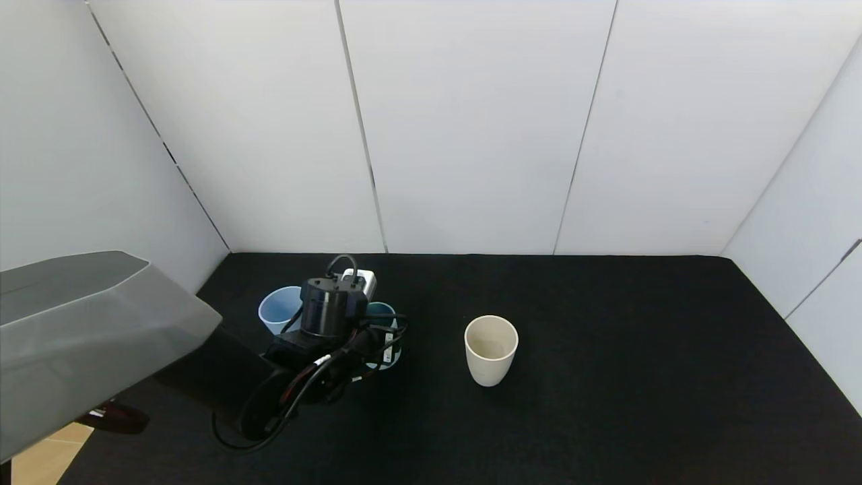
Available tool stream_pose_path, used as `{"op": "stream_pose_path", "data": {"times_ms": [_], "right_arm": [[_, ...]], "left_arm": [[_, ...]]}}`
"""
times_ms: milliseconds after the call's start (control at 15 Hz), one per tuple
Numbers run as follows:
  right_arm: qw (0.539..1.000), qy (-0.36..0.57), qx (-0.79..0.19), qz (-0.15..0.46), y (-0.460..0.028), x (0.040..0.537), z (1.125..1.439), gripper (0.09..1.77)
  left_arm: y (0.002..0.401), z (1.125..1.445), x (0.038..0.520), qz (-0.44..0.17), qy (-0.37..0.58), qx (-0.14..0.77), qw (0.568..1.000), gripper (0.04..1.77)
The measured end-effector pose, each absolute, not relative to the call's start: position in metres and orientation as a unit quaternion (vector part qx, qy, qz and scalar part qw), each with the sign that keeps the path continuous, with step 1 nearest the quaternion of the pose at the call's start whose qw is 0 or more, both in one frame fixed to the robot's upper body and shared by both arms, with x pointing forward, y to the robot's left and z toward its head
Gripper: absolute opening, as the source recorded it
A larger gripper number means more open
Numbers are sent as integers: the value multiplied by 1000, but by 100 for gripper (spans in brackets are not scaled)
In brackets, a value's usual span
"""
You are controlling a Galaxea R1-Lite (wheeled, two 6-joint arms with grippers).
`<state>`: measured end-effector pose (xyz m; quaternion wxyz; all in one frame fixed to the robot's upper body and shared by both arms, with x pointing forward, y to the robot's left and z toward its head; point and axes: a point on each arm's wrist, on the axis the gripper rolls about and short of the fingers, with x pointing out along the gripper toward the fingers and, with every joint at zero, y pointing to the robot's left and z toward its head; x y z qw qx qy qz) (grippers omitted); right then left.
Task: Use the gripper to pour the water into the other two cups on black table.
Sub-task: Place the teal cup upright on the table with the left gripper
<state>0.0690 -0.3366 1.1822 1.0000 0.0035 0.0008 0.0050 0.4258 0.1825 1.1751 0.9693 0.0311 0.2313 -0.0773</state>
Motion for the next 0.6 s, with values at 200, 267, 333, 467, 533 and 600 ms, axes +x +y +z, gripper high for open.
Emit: {"op": "stream_pose_path", "data": {"times_ms": [200, 267, 333, 467, 533, 600], "right_arm": [[1000, 1, 4, 5, -337, 69, 1182, 171], [1000, 1, 3, 5, -337, 69, 1182, 171], [1000, 1, 3, 5, -337, 69, 1182, 171], [1000, 1, 3, 5, -337, 69, 1182, 171], [1000, 1, 4, 5, -337, 69, 1182, 171], [1000, 1, 3, 5, -337, 69, 1182, 171]], "left_arm": [[183, 1180, 424, -78, 226, 30, 971, 153], [184, 1184, 422, -78, 223, 29, 971, 156], [185, 1187, 420, -79, 220, 28, 972, 157], [187, 1196, 416, -80, 212, 28, 974, 161], [189, 1202, 412, -80, 208, 28, 974, 162], [191, 1207, 407, -81, 203, 27, 975, 163]]}}
